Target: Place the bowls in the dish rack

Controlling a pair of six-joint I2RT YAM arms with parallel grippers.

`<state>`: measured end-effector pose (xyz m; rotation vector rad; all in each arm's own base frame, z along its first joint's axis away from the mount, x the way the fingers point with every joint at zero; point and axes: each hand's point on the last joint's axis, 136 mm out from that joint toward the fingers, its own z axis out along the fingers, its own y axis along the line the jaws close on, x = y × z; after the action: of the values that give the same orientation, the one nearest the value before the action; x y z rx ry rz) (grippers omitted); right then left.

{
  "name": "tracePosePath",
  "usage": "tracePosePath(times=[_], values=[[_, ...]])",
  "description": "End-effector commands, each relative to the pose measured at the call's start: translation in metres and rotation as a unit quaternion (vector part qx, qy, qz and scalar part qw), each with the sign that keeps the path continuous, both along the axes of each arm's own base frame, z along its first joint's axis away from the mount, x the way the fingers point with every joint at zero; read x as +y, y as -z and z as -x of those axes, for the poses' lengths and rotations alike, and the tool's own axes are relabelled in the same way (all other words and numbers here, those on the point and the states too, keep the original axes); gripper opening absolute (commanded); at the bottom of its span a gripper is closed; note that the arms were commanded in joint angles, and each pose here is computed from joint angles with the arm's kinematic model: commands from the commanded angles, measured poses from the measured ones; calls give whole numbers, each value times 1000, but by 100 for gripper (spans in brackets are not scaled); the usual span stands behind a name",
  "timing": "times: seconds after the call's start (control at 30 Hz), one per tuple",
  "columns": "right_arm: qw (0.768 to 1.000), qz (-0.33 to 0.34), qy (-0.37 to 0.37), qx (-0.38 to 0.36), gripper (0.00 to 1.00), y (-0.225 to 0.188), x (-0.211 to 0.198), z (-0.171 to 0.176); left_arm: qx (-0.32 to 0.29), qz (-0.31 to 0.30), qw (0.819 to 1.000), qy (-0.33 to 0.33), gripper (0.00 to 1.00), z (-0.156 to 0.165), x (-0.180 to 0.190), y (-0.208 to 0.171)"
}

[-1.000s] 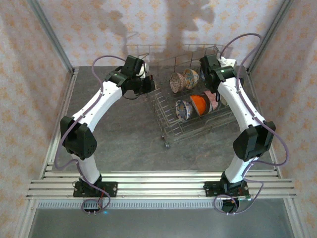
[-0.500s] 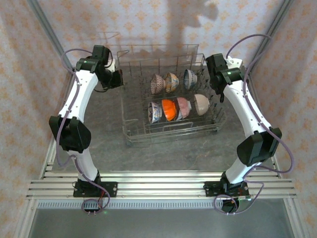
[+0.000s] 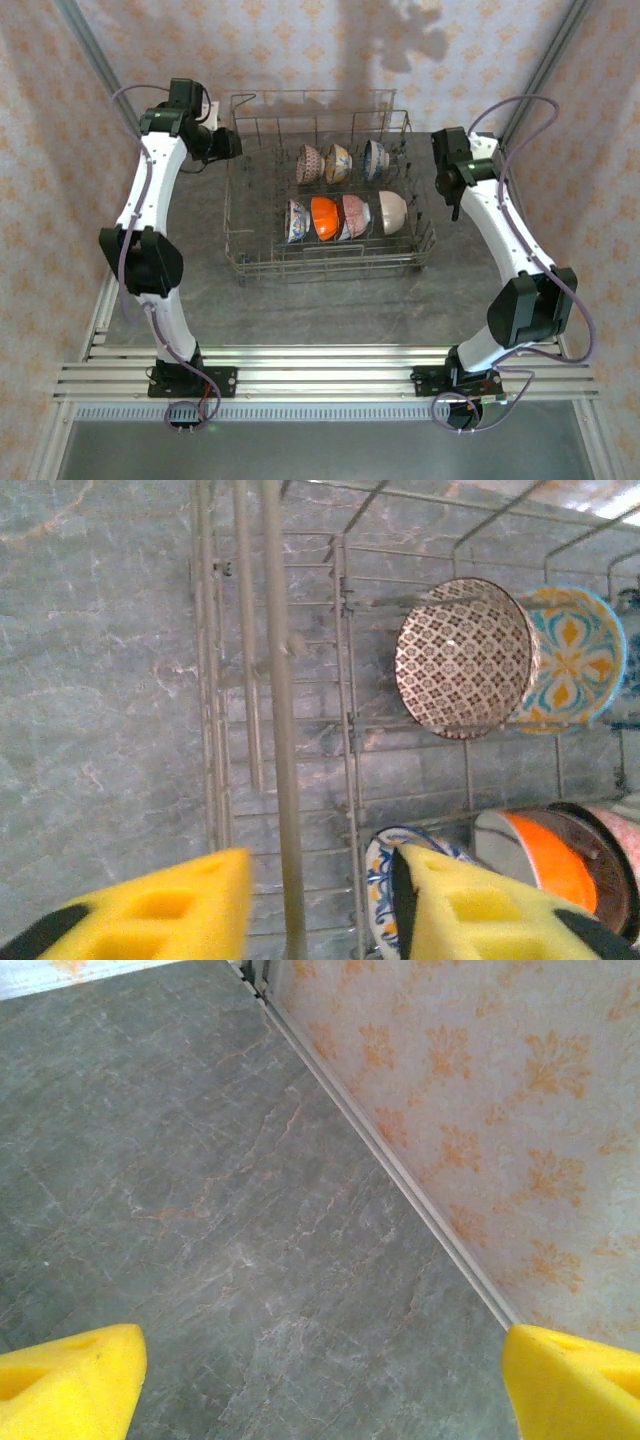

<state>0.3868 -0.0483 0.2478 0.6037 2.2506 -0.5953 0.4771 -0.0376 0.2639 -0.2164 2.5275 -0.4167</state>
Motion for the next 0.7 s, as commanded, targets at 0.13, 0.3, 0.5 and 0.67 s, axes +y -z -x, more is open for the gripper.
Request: tracePosePath(times=[0.13,0.3,0.5,0.67], values=[[995,-44,39,-76,100,17,-40,4,-211,-77,970,-92,93,30,44,-90],[996,-27,31,-84,100,55,-49,8,-229,-128,949,-177,99,71,84,-74],[996,-39,-9,-84,100,118,-39,9,-193,-171,928,-269,99,117,130,-3],[990,-54,-23,-125,100,143,-33,17,-187,-193,907,-324,99,150,148,54]])
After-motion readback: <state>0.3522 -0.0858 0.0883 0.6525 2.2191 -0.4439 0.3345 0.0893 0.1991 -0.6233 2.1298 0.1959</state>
